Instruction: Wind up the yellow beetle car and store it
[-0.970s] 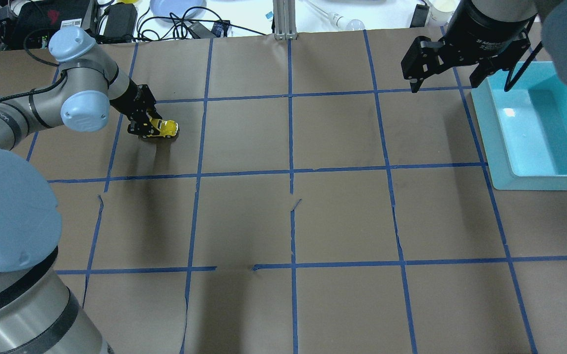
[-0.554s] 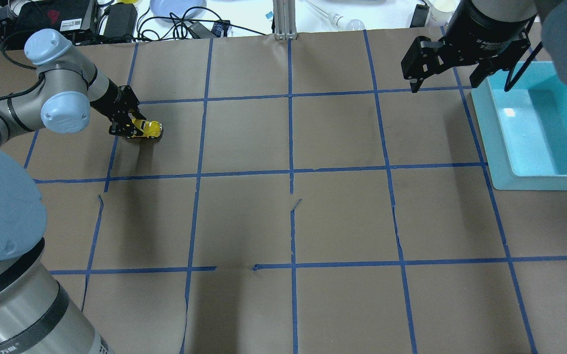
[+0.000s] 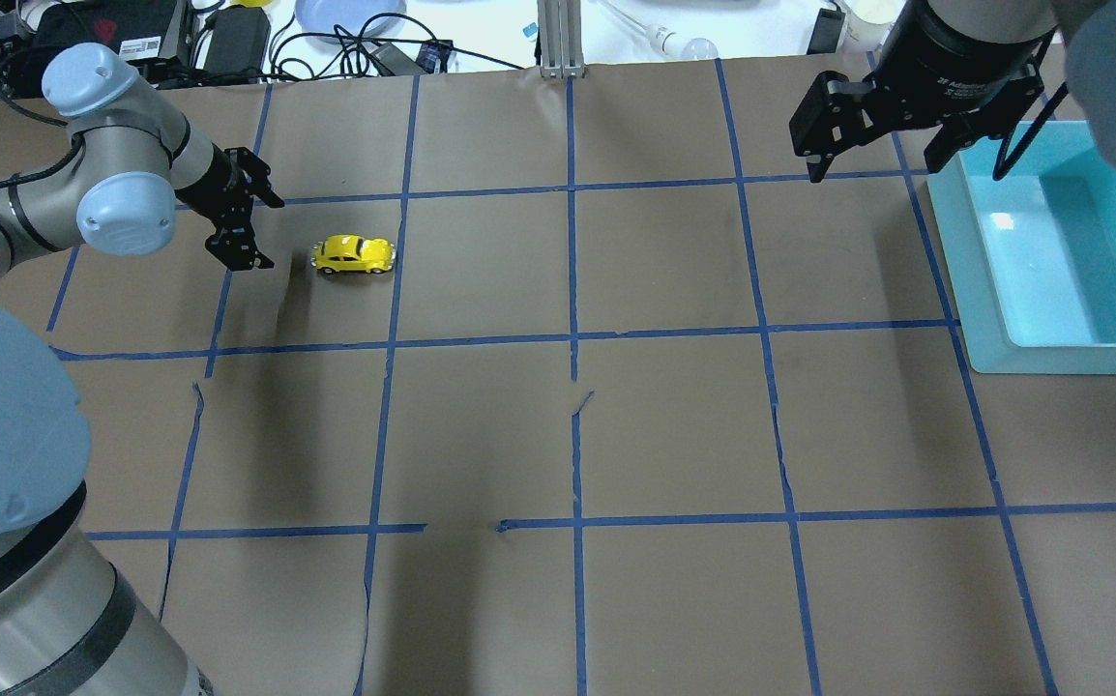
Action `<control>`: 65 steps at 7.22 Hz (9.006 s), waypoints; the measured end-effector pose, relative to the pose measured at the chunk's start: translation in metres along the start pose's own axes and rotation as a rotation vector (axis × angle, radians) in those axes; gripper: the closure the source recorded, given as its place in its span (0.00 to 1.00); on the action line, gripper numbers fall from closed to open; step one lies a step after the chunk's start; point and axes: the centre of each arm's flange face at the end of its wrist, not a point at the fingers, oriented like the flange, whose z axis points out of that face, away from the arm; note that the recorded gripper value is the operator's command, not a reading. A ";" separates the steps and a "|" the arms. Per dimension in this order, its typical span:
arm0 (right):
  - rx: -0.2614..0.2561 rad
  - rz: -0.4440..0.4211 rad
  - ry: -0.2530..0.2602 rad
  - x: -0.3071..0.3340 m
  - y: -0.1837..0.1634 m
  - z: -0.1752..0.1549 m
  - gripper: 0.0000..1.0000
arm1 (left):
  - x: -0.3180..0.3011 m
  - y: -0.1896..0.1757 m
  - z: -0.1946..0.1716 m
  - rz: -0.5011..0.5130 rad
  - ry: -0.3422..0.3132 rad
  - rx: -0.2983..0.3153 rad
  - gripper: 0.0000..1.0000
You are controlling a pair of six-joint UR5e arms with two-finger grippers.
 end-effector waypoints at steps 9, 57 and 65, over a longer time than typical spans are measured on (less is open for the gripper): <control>-0.001 0.000 0.001 0.000 0.000 0.000 0.00 | -0.029 0.118 -0.179 0.995 -0.084 0.077 0.00; -0.024 -1.505 -0.048 0.349 -0.073 0.330 0.00 | -0.146 0.176 -0.265 1.419 -0.172 0.032 0.00; -0.010 -1.069 -0.143 0.076 -0.080 0.092 0.00 | -0.145 0.180 -0.268 1.429 -0.162 0.034 0.00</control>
